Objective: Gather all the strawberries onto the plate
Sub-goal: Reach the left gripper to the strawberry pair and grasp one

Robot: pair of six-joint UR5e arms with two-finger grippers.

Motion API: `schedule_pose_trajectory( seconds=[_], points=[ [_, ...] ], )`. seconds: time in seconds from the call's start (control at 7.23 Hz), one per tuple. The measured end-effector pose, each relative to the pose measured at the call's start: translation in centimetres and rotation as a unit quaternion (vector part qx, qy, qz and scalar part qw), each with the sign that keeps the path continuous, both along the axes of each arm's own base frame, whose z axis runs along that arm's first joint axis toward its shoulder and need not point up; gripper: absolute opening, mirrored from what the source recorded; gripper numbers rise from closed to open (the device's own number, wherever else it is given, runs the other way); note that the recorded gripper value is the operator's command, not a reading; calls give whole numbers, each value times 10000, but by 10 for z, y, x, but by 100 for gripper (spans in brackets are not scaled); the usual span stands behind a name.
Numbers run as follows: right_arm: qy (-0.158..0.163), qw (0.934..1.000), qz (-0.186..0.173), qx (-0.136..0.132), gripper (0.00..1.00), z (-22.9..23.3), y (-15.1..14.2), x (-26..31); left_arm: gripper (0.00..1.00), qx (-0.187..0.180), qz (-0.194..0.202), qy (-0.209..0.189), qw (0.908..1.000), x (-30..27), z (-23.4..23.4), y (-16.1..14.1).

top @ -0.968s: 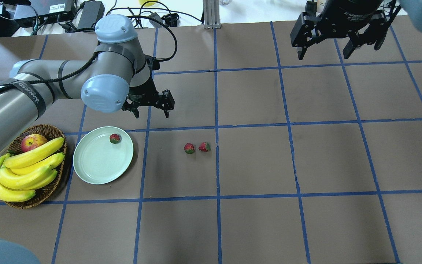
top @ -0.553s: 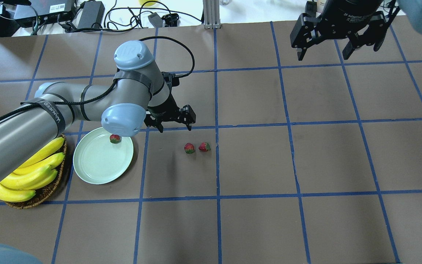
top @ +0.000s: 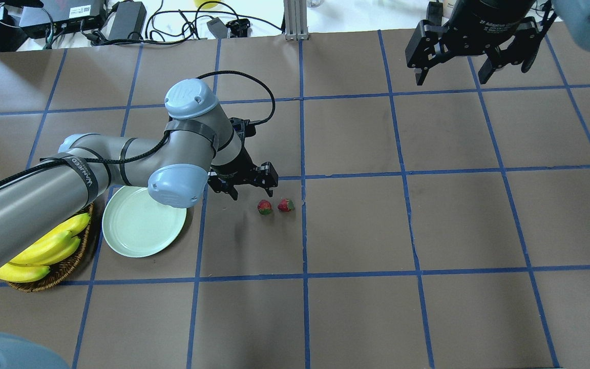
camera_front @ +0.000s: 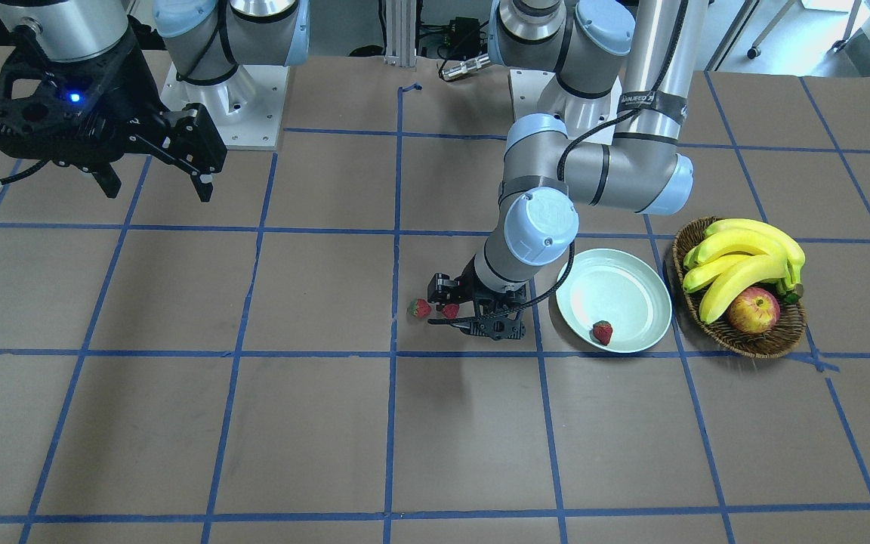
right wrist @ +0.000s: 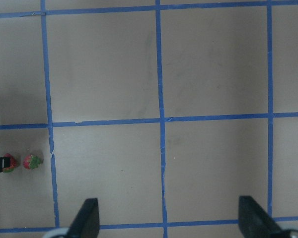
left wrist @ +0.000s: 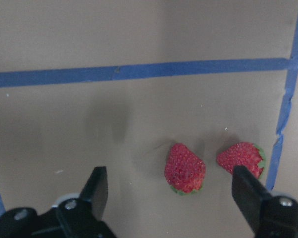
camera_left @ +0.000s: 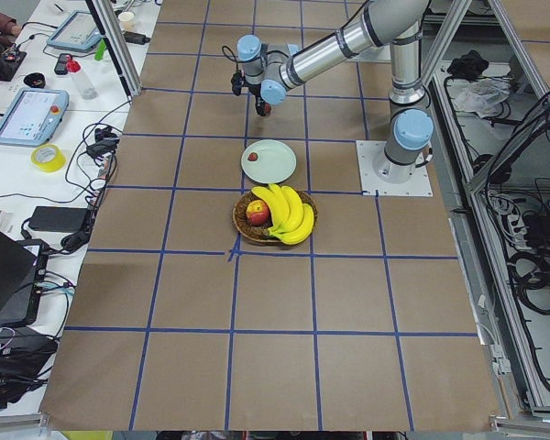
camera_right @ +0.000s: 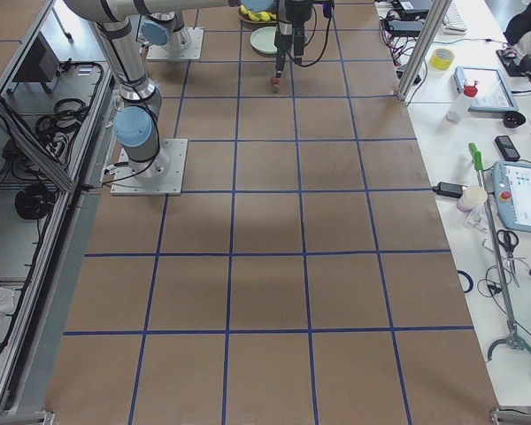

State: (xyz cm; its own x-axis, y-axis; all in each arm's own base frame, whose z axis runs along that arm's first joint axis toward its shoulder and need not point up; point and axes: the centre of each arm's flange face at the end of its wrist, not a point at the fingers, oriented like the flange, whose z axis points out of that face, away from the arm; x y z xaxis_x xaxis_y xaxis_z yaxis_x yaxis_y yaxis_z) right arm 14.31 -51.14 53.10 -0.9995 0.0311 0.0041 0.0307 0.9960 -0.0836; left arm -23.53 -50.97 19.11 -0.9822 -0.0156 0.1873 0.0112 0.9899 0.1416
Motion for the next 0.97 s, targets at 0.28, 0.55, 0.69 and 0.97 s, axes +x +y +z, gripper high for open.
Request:
schedule_pose_trajectory(
  seconds=[0.28, 0.55, 0.69, 0.97],
  points=[
    [-10, 10000, 0, 0, 100, 0, 0, 0, 69, 105, 153, 3, 9998, -1, -6, 1],
    [-16, 10000, 0, 5, 100, -1, 0, 0, 69, 182, 190, -5, 9997, -1, -12, 1],
    [-18, 10000, 0, 6, 100, -1, 0, 0, 69, 209, 194, -10, 9996, -2, -14, 2],
    [-19, 10000, -1, 10, 100, -1, 0, 1, 32, 261, 200, 13, 9995, -2, -18, 5]
  ],
)
